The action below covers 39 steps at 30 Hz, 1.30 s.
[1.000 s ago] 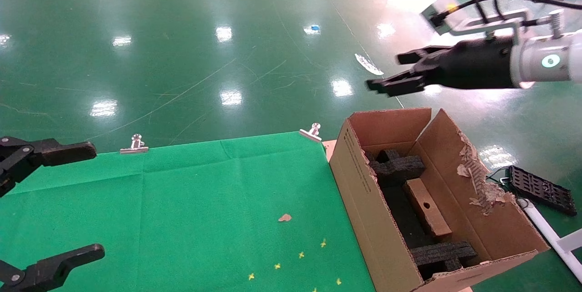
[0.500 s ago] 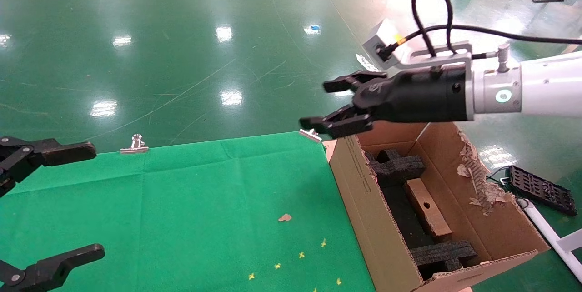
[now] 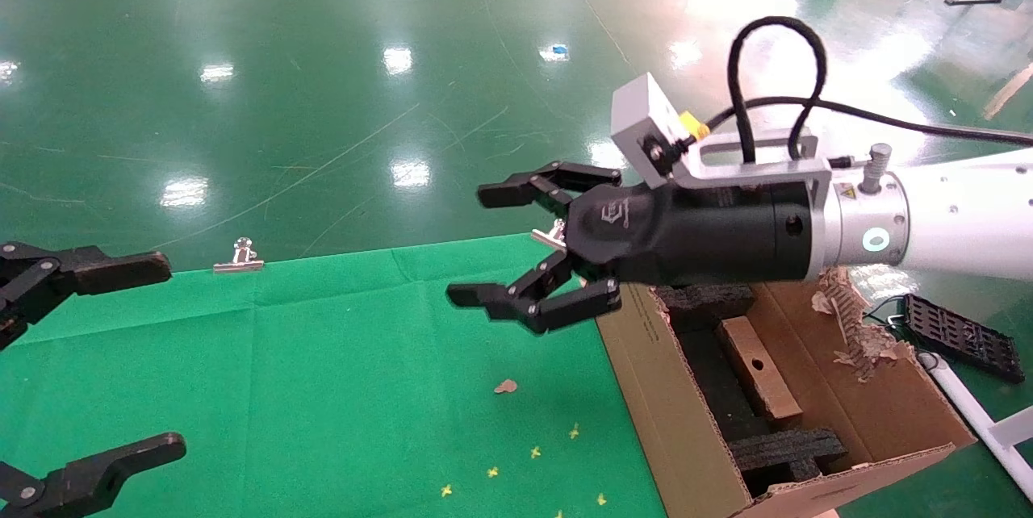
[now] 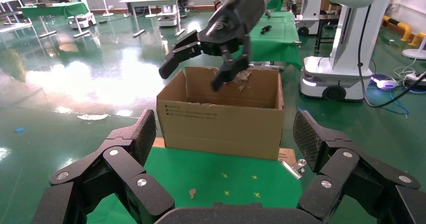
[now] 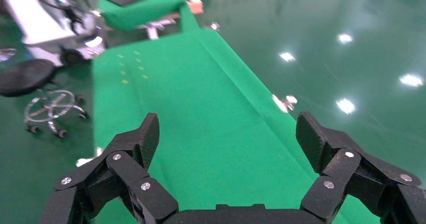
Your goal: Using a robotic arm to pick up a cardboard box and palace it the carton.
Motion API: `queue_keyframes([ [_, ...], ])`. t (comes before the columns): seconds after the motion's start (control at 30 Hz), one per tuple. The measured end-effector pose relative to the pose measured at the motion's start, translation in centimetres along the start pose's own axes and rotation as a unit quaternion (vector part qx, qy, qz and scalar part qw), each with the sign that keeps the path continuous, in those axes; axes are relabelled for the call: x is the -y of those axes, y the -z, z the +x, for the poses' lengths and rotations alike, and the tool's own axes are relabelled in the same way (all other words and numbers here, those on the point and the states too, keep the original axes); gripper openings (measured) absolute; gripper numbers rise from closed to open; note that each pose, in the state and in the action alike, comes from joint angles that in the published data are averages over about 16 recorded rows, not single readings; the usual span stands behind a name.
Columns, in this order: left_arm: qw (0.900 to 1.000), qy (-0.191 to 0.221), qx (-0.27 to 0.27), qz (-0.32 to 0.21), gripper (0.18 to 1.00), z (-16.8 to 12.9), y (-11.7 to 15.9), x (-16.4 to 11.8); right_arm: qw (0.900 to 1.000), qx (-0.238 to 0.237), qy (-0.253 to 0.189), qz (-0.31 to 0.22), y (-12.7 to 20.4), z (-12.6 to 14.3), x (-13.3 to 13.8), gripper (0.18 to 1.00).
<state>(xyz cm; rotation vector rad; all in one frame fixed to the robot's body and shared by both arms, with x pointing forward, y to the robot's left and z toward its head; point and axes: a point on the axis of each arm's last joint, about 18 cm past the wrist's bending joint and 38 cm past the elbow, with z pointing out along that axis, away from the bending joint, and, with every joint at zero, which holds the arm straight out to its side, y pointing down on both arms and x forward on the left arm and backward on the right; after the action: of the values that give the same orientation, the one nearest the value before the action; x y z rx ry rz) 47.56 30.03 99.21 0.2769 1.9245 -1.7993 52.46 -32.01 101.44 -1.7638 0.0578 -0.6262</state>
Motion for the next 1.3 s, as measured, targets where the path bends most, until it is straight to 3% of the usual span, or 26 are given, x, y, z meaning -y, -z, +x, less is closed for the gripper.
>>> queue_keyframes([
  [0.6,1.0,0.0,0.0,0.0,1.001,0.0,0.0,0.0,0.988,0.082,0.061,0.118,0.3,-5.8,-0.1,1.0],
  [1.3,1.0,0.0,0.0,0.0,1.001,0.0,0.0,0.0,0.987,0.083,0.063,0.12,0.3,-5.9,-0.1,1.0],
])
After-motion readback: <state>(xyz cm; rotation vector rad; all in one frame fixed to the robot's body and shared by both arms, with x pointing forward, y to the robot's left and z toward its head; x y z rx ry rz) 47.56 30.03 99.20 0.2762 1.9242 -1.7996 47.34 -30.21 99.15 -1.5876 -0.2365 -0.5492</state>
